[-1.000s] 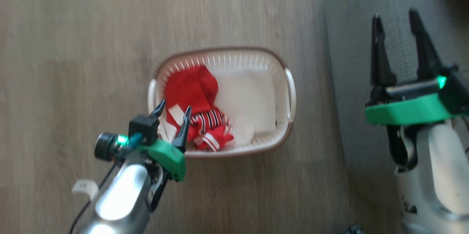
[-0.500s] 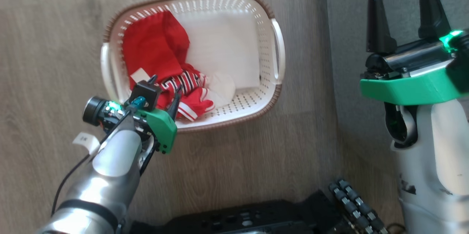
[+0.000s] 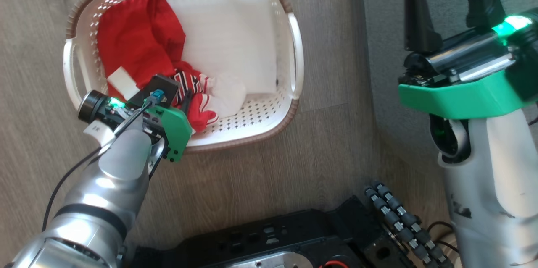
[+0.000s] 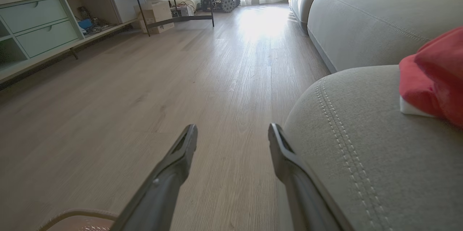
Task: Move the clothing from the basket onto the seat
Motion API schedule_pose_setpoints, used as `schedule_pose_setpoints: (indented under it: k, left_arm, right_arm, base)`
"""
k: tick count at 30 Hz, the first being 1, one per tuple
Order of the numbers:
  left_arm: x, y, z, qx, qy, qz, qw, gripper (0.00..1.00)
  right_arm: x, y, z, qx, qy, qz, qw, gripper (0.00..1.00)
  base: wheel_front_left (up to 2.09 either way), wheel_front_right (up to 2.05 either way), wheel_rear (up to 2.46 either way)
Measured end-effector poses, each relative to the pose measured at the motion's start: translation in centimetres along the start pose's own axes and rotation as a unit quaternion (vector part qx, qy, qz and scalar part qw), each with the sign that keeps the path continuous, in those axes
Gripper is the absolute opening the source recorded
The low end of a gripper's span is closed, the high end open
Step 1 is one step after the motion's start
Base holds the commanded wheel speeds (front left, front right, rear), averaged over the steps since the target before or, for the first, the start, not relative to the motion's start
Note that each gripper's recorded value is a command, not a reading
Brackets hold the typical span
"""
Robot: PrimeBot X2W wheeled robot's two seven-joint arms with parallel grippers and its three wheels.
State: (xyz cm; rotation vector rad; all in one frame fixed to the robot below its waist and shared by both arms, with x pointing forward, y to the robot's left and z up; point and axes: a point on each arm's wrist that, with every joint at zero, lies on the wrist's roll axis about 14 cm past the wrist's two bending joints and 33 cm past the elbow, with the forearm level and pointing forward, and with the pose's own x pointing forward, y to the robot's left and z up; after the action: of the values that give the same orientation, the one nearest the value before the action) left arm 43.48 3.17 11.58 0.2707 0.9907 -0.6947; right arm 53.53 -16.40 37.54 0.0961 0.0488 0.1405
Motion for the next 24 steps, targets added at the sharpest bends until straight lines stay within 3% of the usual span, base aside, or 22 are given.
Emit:
schedule_pose_setpoints:
  k: [6, 7, 8, 9, 13, 14, 24]
  left_arm:
    - [0.9, -0.8, -1.1, 0.009, 0.04, -0.014, 0.999, 1.0]
    - [1.0, -0.9, -1.0, 0.011, 0.039, -0.015, 0.999, 0.89]
    - [1.1, -0.9, -0.9, 0.013, 0.038, -0.016, 0.999, 0.62]
    - [1.2, -1.0, -0.8, 0.014, 0.038, -0.017, 0.999, 0.43]
    - [1.2, -1.2, -0.8, 0.016, 0.039, -0.019, 0.999, 0.05]
    - [1.2, -1.3, -0.7, 0.016, 0.038, -0.02, 0.999, 0.0]
    - [0.4, -1.1, 1.2, 0.018, 0.006, -0.012, 1.0, 0.0]
  right_arm:
    - [-0.1, -0.2, -0.4, 0.0, 0.005, 0.0, 1.0, 1.0]
    - [-0.1, -0.2, -0.4, 0.001, 0.005, -0.001, 1.0, 1.0]
    - [-0.2, -0.3, -0.4, 0.0, 0.005, -0.001, 1.0, 1.0]
    - [-0.2, -0.3, -0.3, 0.0, 0.005, -0.002, 1.0, 1.0]
    - [-0.2, -0.4, -0.2, 0.002, 0.004, -0.003, 1.0, 1.0]
    - [-0.2, -0.4, -0.1, 0.003, 0.003, -0.003, 1.0, 1.0]
    - [-0.3, -0.3, 1.0, 0.006, -0.006, -0.003, 1.0, 1.0]
  base:
    - [0.0, 0.0, 0.0]
    - [0.0, 0.0, 0.0]
    - [0.0, 0.0, 0.0]
    - [0.0, 0.0, 0.0]
    - [0.0, 0.0, 0.0]
    - [0.0, 0.0, 0.0]
    - [0.0, 0.0, 0.0]
